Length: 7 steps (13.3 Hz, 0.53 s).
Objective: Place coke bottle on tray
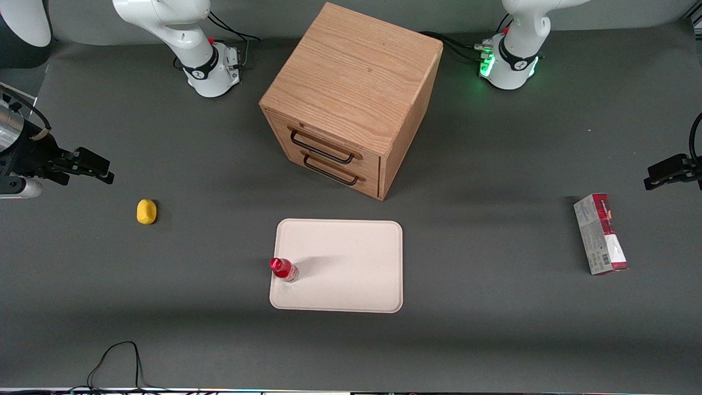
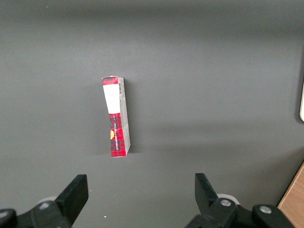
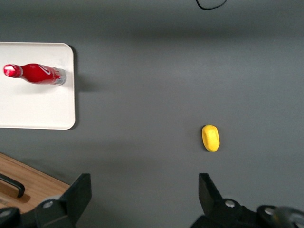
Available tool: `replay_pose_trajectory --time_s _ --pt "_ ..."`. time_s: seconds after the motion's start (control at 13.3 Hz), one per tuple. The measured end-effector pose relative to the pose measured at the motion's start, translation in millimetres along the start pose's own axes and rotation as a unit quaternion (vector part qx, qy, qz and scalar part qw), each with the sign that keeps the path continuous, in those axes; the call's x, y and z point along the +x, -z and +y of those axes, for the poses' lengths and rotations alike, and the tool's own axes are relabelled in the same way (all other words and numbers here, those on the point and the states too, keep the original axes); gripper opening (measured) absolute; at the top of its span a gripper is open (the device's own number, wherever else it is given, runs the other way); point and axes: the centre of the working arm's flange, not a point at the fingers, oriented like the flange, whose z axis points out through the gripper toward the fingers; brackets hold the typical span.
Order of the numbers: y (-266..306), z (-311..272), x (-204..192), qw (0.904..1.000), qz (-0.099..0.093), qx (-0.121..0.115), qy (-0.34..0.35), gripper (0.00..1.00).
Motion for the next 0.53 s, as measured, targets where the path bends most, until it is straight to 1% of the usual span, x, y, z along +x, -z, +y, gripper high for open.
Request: replay_pose_trajectory --time_s 0.22,0.38,0.53 --pt "-11.4 7.6 0.4 1.0000 -0.006 0.000 -0.004 1.00" --pt "-9.8 15.2 1.2 1.0000 -0.003 -0.001 -0.002 1.00" --pt "-3.1 16.4 2.1 1.0000 0.004 -0.003 0.000 1.00"
